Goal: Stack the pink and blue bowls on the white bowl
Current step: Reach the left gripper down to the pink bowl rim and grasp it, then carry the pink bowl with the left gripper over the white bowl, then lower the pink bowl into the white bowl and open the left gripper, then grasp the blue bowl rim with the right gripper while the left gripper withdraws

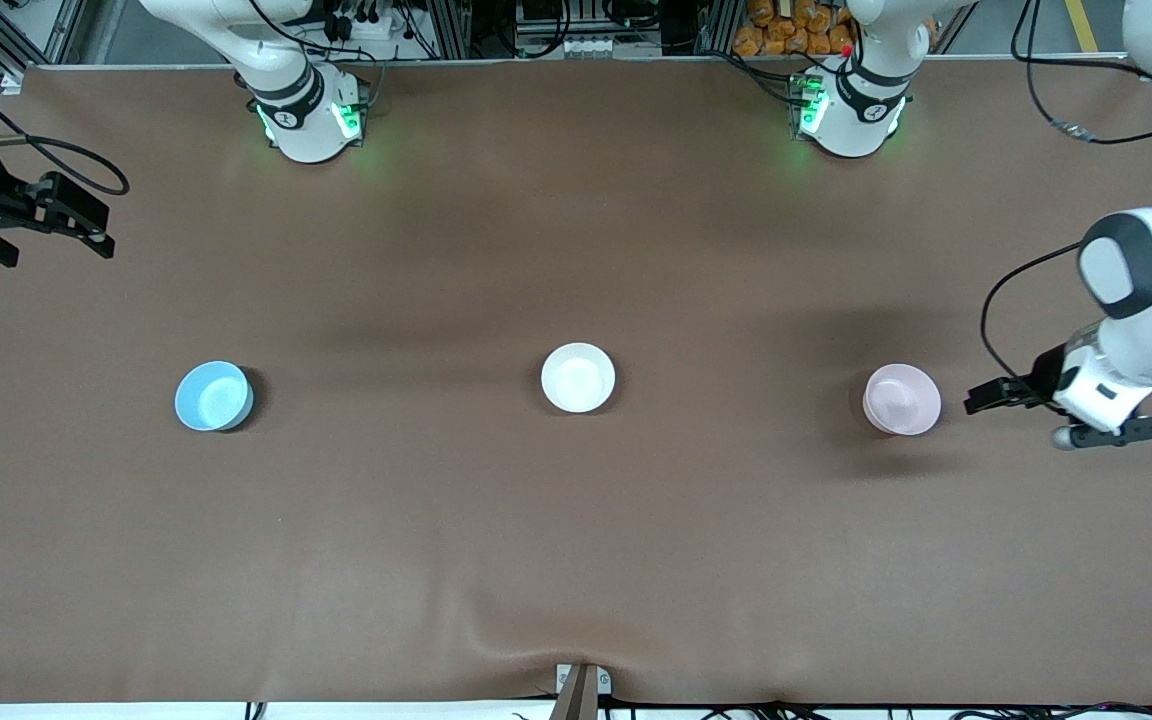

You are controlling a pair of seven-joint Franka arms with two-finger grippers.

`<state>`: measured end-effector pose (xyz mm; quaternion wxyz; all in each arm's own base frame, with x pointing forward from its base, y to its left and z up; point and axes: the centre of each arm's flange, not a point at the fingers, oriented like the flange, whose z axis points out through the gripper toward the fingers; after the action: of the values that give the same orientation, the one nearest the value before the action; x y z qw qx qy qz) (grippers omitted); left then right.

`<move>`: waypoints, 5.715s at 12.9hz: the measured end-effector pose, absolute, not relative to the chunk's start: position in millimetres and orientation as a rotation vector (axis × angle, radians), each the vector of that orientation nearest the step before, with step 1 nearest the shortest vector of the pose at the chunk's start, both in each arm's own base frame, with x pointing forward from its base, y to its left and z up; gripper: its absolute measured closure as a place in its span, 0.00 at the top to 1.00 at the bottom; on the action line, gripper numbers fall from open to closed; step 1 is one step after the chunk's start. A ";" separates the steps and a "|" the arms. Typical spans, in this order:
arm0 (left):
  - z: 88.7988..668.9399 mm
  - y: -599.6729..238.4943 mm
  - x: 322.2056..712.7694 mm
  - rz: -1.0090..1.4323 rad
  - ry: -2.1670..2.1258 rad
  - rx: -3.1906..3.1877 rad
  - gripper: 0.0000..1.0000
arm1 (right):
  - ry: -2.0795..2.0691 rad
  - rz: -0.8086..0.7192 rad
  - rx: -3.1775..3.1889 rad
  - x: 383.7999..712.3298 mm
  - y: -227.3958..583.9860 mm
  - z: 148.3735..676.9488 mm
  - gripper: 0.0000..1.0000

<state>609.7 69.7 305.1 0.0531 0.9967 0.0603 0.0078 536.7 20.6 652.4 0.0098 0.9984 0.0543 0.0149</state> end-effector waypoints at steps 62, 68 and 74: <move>244.3 -445.1 534.0 -0.079 -0.015 2.936 0.08 | 0.169 0.046 3.117 536.7 20.4 652.4 1.00; 320.7 -389.5 575.5 -0.023 0.056 3.033 0.76 | 0.162 0.044 3.118 537.0 18.1 651.9 1.00; 483.0 -248.4 593.5 0.050 0.335 3.132 1.00 | -0.023 -0.126 3.131 573.9 -53.5 581.0 1.00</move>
<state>593.5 -248.4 483.0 -0.0045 0.9942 0.1063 0.0159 573.9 -53.5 581.0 0.0041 0.9992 -0.0073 -0.0402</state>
